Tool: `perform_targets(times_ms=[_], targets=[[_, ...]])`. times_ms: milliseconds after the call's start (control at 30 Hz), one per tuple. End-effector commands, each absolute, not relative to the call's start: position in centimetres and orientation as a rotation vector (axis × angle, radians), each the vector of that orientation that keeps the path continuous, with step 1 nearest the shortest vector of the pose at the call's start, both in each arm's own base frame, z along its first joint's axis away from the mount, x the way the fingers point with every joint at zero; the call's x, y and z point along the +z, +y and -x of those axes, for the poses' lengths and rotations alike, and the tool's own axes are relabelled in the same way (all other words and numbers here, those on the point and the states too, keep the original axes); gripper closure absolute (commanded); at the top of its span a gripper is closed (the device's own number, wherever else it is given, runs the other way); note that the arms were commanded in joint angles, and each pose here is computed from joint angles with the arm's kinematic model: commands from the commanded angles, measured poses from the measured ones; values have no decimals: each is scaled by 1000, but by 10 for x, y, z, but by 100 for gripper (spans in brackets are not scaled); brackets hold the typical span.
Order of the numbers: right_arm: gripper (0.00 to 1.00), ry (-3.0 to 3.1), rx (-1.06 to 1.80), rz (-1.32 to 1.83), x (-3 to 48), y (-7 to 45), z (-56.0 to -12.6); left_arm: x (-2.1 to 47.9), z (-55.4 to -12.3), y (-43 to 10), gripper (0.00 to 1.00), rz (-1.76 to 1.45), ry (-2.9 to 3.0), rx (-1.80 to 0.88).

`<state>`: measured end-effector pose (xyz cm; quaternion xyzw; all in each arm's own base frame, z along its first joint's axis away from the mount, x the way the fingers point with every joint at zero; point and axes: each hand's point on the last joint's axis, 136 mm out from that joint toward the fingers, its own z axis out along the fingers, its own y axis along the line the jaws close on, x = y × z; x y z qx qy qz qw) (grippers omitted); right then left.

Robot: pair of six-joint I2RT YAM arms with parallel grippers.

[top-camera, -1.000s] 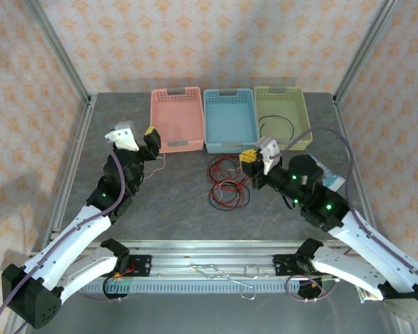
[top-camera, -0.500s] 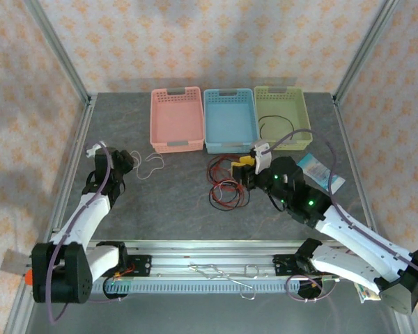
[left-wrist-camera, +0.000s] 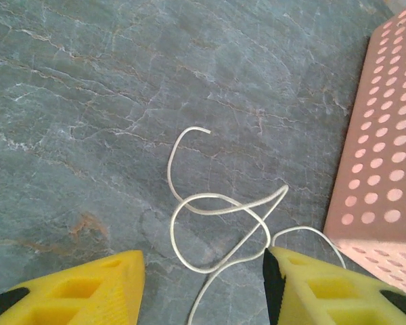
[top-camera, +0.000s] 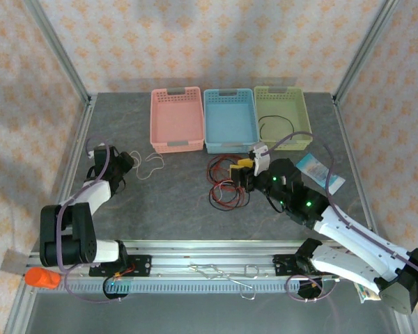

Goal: Untangle the cables

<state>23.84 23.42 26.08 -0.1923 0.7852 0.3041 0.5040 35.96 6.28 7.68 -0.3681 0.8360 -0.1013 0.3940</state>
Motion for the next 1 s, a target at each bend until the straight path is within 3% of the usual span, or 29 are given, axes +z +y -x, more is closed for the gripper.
perform_targets(times_ms=[0, 967], targets=[[63, 1859, 760, 457, 270, 235, -236, 85, -377, 65, 49, 930, 2100, -300], [62, 1871, 781, 458, 267, 235, -231, 36, -397, 63, 52, 967, 2216, -360]])
